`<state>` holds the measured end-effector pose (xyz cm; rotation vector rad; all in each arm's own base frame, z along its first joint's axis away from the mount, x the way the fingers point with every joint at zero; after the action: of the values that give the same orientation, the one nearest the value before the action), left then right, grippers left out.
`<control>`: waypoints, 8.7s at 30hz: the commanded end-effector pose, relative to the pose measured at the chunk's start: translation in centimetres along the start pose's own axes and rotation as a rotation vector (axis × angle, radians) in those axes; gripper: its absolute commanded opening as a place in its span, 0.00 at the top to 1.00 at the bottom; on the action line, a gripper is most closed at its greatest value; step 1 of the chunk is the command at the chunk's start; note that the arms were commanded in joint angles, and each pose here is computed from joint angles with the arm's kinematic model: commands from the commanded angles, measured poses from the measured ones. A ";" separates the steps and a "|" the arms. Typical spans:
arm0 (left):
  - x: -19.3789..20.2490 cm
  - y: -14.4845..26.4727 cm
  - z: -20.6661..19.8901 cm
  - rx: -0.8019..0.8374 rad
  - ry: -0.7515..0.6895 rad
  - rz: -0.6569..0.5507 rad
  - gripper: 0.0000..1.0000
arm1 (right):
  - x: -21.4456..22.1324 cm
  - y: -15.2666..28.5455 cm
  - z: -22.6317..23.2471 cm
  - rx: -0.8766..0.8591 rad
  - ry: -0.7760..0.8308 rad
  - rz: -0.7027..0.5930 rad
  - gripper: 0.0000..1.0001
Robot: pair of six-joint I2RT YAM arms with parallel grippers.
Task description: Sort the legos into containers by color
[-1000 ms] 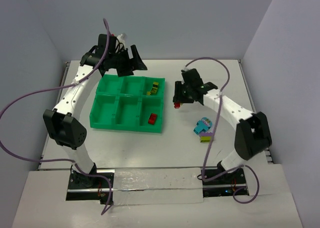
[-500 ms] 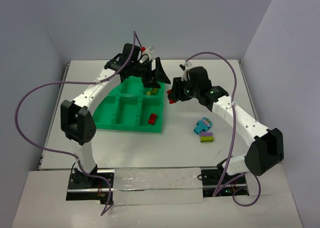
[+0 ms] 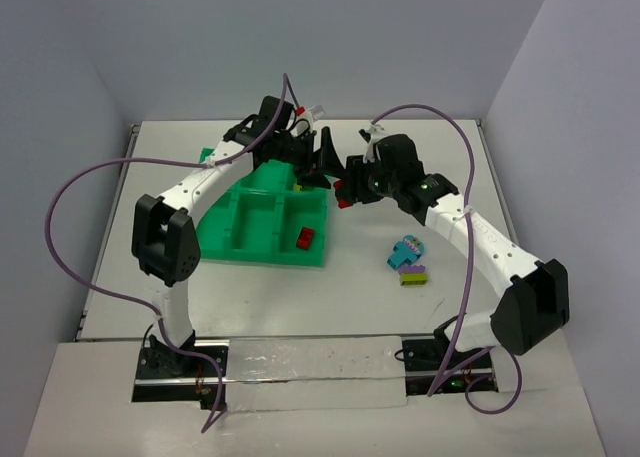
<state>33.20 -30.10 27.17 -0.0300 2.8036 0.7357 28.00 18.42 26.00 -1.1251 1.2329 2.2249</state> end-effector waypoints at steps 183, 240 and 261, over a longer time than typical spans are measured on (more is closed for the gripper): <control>1.0 10.9 -1.6 -0.491 -0.086 -0.459 0.10 | -9.6 -14.4 0.2 0.047 -0.202 0.030 0.36; 0.8 9.3 -1.0 -0.386 -0.110 -0.452 0.13 | 14.3 2.9 -9.6 0.539 -0.667 0.155 0.40; 0.4 9.2 -0.3 -0.449 -0.113 -0.448 0.13 | 12.9 -2.9 -8.6 0.691 -0.381 0.237 0.51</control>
<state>31.79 -22.10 30.59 -0.6268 2.3819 1.1968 24.34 10.95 10.41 -0.1632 1.7835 1.8693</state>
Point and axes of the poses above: each gripper's point midway between its finger pads, its own y axis back along the fingers, its own z axis along the line the jaws close on, x = y × z, the point moved 8 cm from there along y, back along the fingers, and after that the axes turned 5 degrees about y, right-handed, at the moved point
